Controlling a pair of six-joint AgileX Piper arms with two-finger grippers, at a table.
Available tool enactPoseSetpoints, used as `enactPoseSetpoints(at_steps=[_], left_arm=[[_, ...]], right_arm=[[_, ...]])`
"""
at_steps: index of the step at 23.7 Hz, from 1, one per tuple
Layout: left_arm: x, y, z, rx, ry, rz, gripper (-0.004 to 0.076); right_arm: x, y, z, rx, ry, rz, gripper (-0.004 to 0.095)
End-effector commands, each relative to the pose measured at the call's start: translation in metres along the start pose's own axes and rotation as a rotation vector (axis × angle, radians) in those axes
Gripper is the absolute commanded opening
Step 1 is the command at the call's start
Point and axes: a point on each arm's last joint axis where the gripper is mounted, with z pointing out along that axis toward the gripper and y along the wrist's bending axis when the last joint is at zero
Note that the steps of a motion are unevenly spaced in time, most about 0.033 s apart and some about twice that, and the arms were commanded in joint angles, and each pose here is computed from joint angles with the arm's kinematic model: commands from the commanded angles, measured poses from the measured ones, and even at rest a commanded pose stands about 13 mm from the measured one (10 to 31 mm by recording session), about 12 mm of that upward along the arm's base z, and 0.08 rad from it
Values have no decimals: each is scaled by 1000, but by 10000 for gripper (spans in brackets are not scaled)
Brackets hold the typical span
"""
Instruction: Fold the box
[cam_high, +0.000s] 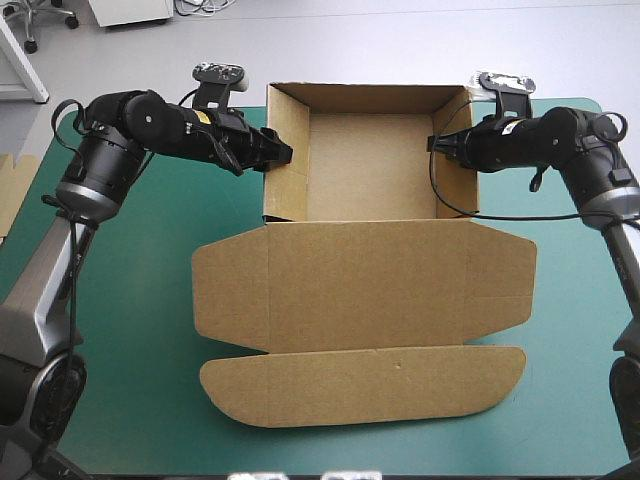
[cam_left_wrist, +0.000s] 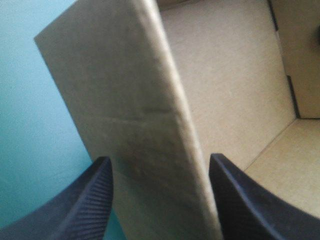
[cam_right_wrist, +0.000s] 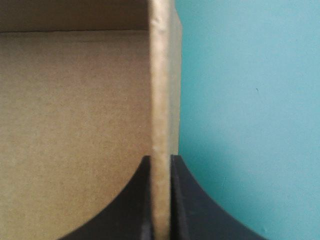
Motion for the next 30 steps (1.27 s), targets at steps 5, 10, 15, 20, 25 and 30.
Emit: enactPoseSetpoints(at_steps=[5, 10, 15, 20, 25, 30], left_arm=[[-16, -2, -4, -43, -28, 6, 377], [-20, 9, 6, -140, 60, 10, 377], [-13, 22, 28, -211, 160, 0, 364], [-10, 26, 44, -232, 203, 8, 348], [-8, 29, 52, -236, 219, 4, 274], [-6, 27, 60, -225, 238, 7, 275]], right_arm=[[-14, 14, -25, -17, -131, -9, 4], [-7, 15, -7, 25, -52, -19, 3], [2, 17, 15, 62, 44, -72, 4], [0, 16, 34, 67, 129, -77, 3], [-12, 17, 37, 79, 115, -76, 3], [-21, 18, 44, 75, 100, -36, 3]])
